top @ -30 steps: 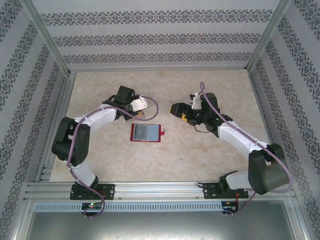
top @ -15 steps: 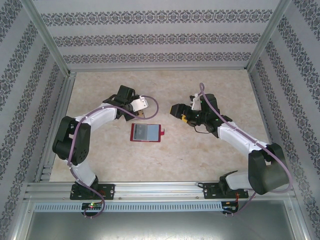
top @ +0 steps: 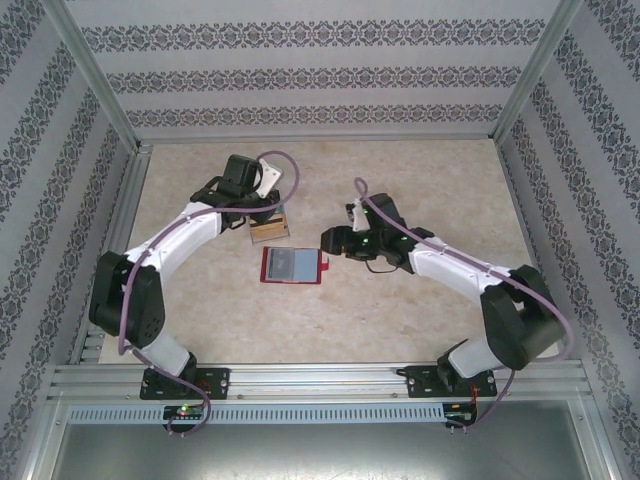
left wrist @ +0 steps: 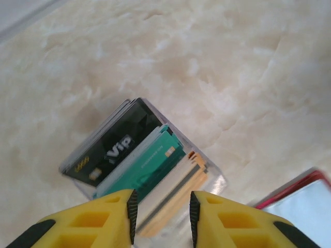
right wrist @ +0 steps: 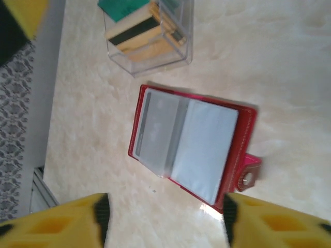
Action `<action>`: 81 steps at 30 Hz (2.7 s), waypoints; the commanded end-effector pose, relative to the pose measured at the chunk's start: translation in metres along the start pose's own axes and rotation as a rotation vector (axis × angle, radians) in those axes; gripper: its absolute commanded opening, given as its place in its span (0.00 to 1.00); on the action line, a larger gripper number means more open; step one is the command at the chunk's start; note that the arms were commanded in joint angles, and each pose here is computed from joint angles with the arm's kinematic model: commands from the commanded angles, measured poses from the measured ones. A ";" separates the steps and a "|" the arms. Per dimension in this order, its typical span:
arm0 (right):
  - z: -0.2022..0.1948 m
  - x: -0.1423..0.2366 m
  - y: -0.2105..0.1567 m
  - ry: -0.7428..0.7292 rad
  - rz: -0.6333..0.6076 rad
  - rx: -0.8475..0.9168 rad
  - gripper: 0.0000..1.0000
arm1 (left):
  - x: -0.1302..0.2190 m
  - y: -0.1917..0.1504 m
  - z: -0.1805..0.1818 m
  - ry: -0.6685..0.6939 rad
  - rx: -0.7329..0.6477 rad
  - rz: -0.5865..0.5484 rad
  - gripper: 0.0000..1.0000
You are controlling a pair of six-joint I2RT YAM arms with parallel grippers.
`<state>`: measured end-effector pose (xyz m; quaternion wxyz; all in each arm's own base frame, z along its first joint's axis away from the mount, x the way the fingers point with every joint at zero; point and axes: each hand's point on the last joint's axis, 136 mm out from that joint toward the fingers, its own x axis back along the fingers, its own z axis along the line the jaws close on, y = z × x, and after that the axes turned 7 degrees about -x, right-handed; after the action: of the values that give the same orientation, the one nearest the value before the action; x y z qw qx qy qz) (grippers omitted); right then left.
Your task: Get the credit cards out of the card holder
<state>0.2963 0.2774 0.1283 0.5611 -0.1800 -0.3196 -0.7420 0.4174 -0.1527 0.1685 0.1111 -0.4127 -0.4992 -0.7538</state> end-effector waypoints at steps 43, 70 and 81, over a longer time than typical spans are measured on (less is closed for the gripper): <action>-0.078 -0.076 -0.049 -0.365 0.154 0.020 0.08 | -0.041 -0.145 -0.106 -0.323 0.796 0.389 0.32; -0.081 -0.078 -0.052 -0.362 0.156 -0.001 0.07 | -0.033 -0.049 -0.154 -0.703 0.809 0.176 0.44; -0.078 -0.068 -0.043 -0.343 0.122 -0.011 0.09 | -0.028 -0.050 -0.149 -0.681 0.803 0.163 0.44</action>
<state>0.2827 0.2867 0.0164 0.5478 -0.3238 -0.3954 -0.6624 0.3278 -0.2602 0.0811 0.1664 -0.6016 -0.7186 -0.3066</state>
